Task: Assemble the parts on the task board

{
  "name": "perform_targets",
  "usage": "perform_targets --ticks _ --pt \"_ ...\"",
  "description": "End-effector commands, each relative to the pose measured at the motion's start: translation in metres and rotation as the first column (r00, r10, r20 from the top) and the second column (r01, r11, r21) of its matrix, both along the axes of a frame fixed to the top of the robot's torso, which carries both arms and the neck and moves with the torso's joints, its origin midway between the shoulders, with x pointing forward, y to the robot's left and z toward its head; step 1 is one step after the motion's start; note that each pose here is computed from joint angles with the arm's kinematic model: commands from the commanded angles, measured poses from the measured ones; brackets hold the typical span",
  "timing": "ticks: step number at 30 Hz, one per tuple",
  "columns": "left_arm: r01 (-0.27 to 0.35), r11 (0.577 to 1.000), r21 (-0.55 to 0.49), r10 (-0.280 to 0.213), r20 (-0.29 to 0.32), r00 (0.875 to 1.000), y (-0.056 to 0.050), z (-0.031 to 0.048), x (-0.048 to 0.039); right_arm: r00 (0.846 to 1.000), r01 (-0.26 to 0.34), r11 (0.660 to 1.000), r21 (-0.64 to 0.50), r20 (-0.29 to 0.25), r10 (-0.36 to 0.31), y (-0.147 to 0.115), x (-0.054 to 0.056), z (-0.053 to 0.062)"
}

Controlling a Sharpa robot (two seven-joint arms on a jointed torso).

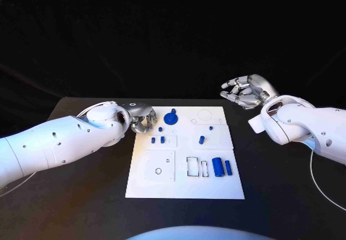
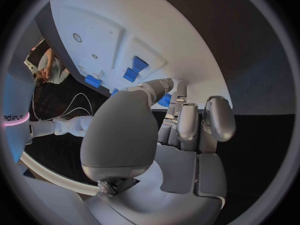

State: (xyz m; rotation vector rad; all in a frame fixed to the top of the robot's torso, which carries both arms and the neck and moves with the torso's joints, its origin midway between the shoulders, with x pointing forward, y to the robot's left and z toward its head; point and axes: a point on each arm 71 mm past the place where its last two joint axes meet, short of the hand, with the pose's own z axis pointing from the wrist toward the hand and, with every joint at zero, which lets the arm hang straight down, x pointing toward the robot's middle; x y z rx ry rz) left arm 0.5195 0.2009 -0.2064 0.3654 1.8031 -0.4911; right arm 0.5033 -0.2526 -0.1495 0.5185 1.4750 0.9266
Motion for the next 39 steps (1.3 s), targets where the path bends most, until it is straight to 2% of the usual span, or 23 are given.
perform_targets --ticks 1,4,5,7,9,11,14,15,18,20,24,32,39 --pt "-0.062 0.981 -0.186 0.062 -0.007 0.998 0.011 0.0095 0.0033 0.994 -0.092 0.987 -0.13 -0.065 0.084 0.006 0.0 -0.008" --pt "-0.153 0.921 -0.358 0.119 -0.116 0.986 0.025 0.0135 0.0036 0.986 -0.161 0.952 -0.262 -0.075 0.146 0.011 -0.003 -0.012" --pt "-0.184 0.887 -0.423 0.131 -0.152 0.98 0.029 0.0153 0.0029 0.982 -0.186 0.928 -0.322 -0.074 0.171 0.013 -0.004 -0.014" --pt "-0.226 0.811 -0.54 0.132 -0.207 0.969 0.036 0.0193 0.0009 0.975 -0.218 0.875 -0.432 -0.065 0.211 0.018 -0.007 -0.017" --pt "-0.268 0.706 -0.655 0.116 -0.267 0.957 0.041 0.0232 -0.0017 0.969 -0.23 0.812 -0.536 -0.051 0.241 0.022 -0.01 -0.021" --pt "-0.327 0.577 -0.748 0.083 -0.345 0.935 0.044 0.0253 -0.0046 0.965 -0.228 0.748 -0.623 -0.042 0.259 0.025 -0.012 -0.025" --pt "-0.416 0.381 -0.826 -0.018 -0.456 0.89 0.045 0.0252 -0.0117 0.964 -0.205 0.652 -0.73 -0.034 0.265 0.028 -0.014 -0.031" --pt "-0.429 0.339 -0.837 -0.047 -0.471 0.881 0.044 0.025 -0.0144 0.964 -0.197 0.629 -0.752 -0.031 0.264 0.028 -0.015 -0.033" --pt "-0.45 0.258 -0.855 -0.104 -0.487 0.867 0.043 0.0255 -0.0196 0.964 -0.181 0.589 -0.788 -0.023 0.266 0.032 -0.016 -0.037" --pt "-0.454 0.221 -0.863 -0.127 -0.488 0.864 0.042 0.0262 -0.0221 0.963 -0.176 0.573 -0.8 -0.02 0.269 0.035 -0.016 -0.04" --pt "-0.457 0.177 -0.872 -0.148 -0.482 0.863 0.04 0.028 -0.026 0.96 -0.175 0.561 -0.809 -0.015 0.278 0.04 -0.017 -0.045" --pt "-0.454 0.149 -0.878 -0.174 -0.475 0.862 0.034 0.0309 -0.0322 0.955 -0.172 0.56 -0.811 0.003 0.297 0.051 -0.018 -0.051" --pt "-0.46 0.146 -0.876 -0.171 -0.48 0.86 0.032 0.0316 -0.0351 0.948 -0.184 0.568 -0.802 0.007 0.317 0.061 -0.018 -0.055"
